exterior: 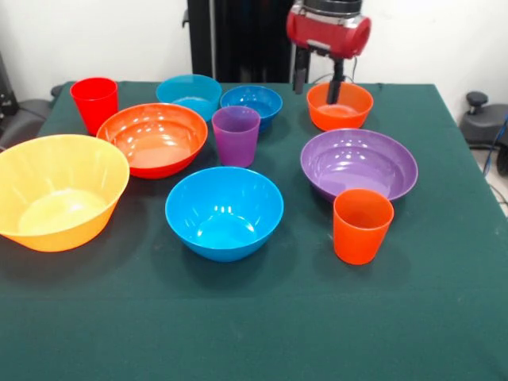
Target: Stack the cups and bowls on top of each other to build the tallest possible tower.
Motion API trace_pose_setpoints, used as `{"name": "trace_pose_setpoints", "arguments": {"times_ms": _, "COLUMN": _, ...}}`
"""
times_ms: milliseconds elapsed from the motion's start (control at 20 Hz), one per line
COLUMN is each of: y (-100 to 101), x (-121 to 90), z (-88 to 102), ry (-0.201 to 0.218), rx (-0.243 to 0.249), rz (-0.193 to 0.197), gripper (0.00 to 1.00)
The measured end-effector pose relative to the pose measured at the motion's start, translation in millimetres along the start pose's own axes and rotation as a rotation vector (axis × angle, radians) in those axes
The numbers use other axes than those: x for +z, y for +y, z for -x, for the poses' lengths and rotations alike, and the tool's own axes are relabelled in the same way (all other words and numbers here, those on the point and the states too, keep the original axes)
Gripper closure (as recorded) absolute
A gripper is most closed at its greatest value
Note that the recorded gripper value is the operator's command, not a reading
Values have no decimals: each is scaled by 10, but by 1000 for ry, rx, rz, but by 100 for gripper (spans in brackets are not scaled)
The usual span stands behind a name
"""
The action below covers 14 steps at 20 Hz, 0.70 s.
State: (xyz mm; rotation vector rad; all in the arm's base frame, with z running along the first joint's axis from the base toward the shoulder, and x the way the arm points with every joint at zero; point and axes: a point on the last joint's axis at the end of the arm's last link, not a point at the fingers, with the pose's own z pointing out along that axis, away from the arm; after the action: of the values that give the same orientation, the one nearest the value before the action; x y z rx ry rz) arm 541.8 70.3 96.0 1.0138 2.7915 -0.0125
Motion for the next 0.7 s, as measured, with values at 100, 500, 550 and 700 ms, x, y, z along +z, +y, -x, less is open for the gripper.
{"name": "trace_pose_setpoints", "arguments": {"times_ms": 100, "y": -31, "x": 3, "z": 137, "ry": -10, "rx": 20, "rz": 6, "gripper": 0}}
{"name": "trace_pose_setpoints", "arguments": {"times_ms": 500, "y": -164, "x": -81, "z": 512, "ry": -41, "rx": 72, "rz": 20, "gripper": 0}}
{"name": "trace_pose_setpoints", "arguments": {"times_ms": 550, "y": -172, "x": -106, "z": 536, "ry": -40, "rx": 74, "rz": 22, "gripper": 0}}
{"name": "trace_pose_setpoints", "arguments": {"times_ms": 700, "y": -166, "x": -178, "z": 581, "ry": -29, "rx": 82, "rz": 30, "gripper": 0}}
